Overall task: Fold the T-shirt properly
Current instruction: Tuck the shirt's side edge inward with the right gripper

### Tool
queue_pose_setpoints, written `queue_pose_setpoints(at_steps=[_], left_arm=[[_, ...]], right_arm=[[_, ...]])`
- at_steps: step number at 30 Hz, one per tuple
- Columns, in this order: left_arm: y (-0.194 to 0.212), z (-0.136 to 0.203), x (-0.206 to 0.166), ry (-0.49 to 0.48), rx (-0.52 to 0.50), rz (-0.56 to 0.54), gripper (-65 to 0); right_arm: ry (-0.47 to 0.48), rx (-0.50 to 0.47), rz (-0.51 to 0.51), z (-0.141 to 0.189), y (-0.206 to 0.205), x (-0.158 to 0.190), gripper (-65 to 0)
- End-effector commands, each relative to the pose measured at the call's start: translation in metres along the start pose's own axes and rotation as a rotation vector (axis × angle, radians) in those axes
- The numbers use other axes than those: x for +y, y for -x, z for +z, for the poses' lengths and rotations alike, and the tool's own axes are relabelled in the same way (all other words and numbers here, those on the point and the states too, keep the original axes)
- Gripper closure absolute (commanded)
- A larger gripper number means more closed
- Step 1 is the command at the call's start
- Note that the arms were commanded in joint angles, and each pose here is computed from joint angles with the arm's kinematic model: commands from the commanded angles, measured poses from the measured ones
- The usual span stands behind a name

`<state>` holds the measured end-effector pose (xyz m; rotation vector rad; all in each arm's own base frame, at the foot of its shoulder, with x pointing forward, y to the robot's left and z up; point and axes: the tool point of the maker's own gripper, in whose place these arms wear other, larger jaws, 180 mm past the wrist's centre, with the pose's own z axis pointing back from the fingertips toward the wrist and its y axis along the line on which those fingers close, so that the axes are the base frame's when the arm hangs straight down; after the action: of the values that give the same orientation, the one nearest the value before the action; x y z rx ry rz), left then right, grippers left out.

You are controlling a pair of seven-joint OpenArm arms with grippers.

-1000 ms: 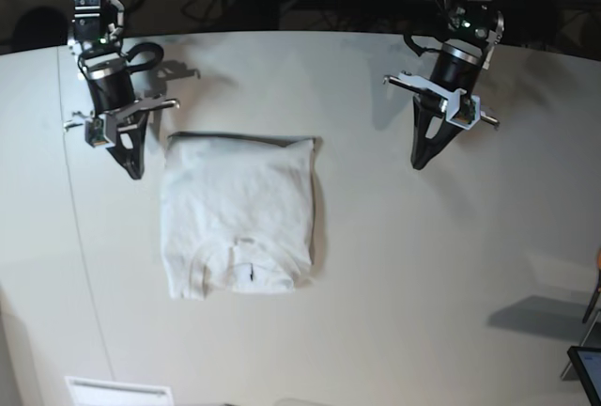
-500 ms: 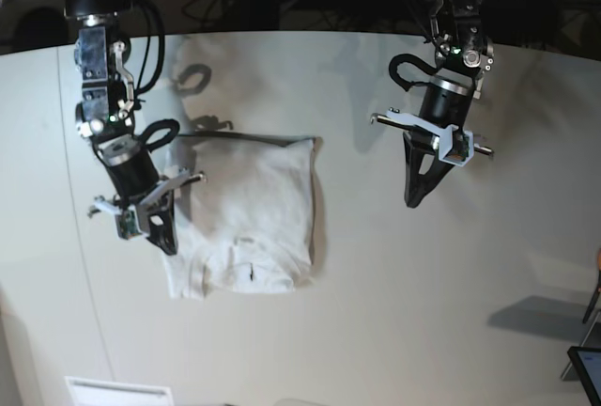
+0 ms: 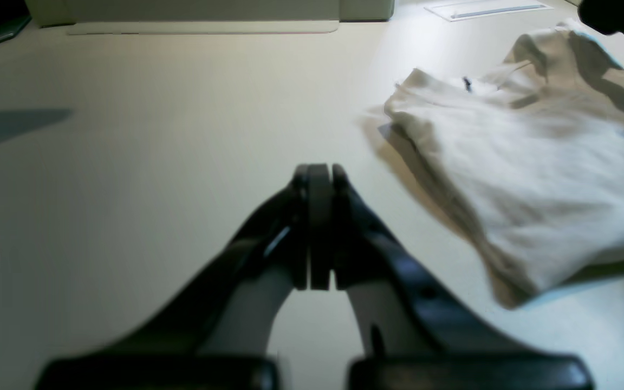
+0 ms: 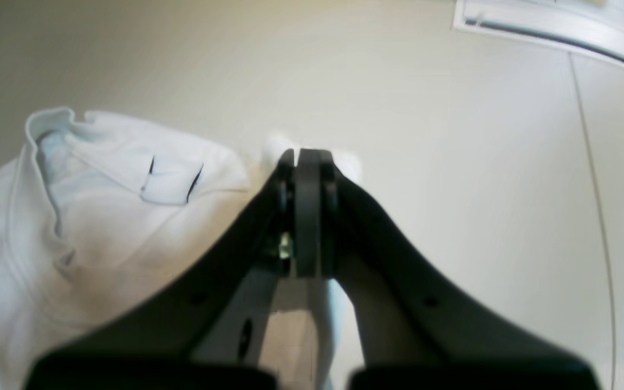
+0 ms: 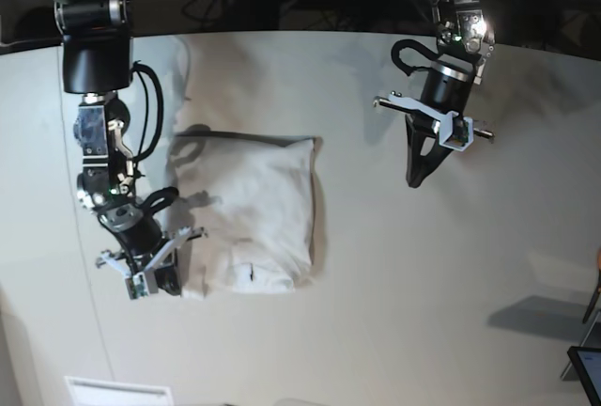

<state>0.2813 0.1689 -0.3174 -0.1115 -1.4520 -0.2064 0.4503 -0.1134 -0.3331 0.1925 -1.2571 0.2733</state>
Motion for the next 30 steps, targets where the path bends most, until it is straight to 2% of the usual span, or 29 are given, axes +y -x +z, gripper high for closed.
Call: queue_pose_setpoints(at_steps=[1, 8, 11, 18, 22, 27, 30], left_arm=[[-0.012, 0.000, 0.008, -0.020, -0.048, -0.005, 0.0], [-0.009, 0.002, 0.011, -0.028, -0.039, -0.005, 0.0], [-0.009, 0.002, 0.011, -0.028, -0.039, -0.005, 0.0], [-0.005, 0.005, 0.010, -0.028, -0.027, -0.003, 0.0], [-0.006, 0.005, 0.010, -0.028, -0.030, -0.004, 0.0], [-0.009, 0.005, 0.010, -0.027, -0.035, -0.007, 0.0], [-0.008, 0.005, 0.010, -0.027, -0.034, -0.006, 0.0]], right_arm=[[0.003, -0.079, 0.009, -0.004, -0.029, -0.005, -0.1], [0.009, -0.074, -0.015, -0.012, -0.020, -0.011, -0.1], [0.016, -0.027, -0.048, -0.020, 0.004, -0.016, -0.1], [0.033, -0.017, -0.093, -0.023, 0.032, -0.024, -0.1], [0.031, -0.037, -0.086, -0.024, 0.023, -0.024, -0.1], [0.015, -0.161, -0.026, -0.011, -0.025, -0.016, -0.1], [0.011, -0.165, 0.013, 0.001, -0.043, -0.010, -0.1]])
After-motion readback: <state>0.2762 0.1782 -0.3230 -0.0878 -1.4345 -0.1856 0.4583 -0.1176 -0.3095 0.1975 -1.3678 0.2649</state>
